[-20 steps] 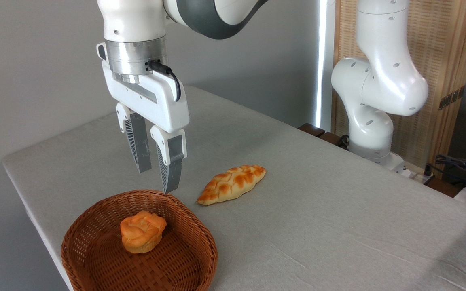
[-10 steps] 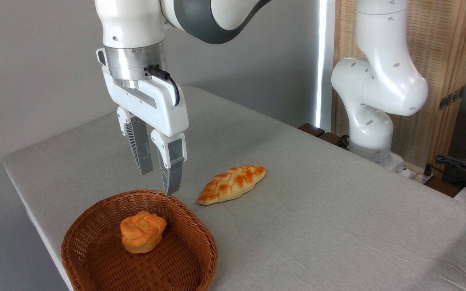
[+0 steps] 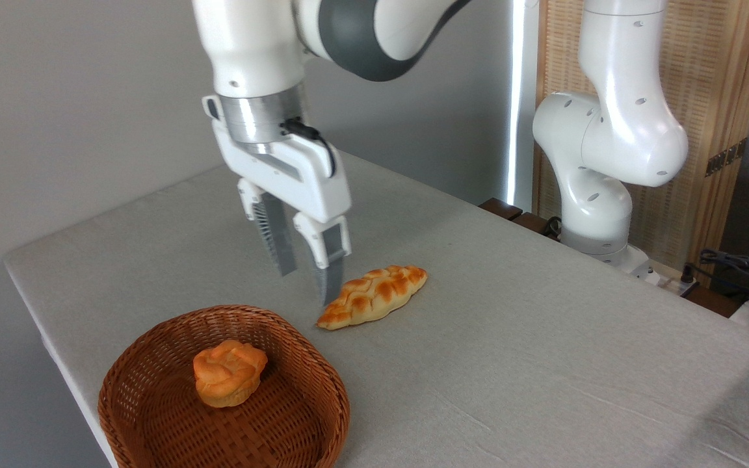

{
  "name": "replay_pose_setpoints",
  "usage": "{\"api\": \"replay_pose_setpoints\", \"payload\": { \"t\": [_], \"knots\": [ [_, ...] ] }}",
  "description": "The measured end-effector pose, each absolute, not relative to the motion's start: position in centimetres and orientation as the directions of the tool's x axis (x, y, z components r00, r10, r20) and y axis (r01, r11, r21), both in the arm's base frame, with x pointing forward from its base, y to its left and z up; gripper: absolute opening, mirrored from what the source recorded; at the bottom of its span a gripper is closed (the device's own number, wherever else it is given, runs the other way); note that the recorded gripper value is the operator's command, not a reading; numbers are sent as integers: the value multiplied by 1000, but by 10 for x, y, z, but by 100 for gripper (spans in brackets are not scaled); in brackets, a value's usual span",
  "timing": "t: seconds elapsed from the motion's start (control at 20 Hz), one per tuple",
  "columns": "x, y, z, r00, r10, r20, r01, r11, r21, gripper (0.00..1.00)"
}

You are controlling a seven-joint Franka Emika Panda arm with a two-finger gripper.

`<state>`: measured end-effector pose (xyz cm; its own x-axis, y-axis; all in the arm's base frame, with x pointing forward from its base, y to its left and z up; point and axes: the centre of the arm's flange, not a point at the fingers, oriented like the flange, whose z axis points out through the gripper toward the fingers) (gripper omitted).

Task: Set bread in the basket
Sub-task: 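Move the open gripper over the braided bread roll and lower it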

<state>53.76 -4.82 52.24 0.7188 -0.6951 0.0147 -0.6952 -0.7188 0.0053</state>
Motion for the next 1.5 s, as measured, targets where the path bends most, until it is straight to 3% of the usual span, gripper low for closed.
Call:
{"api": "replay_pose_setpoints", "payload": {
  "t": [0.5,0.85,1.5],
  "knots": [
    [468,-78,462,662,-746,-67,-743,-666,69,100],
    [459,-94,434,635,-771,-52,-769,-637,57,100],
    [456,-96,416,619,-783,-61,-781,-622,65,100]
  ]
}}
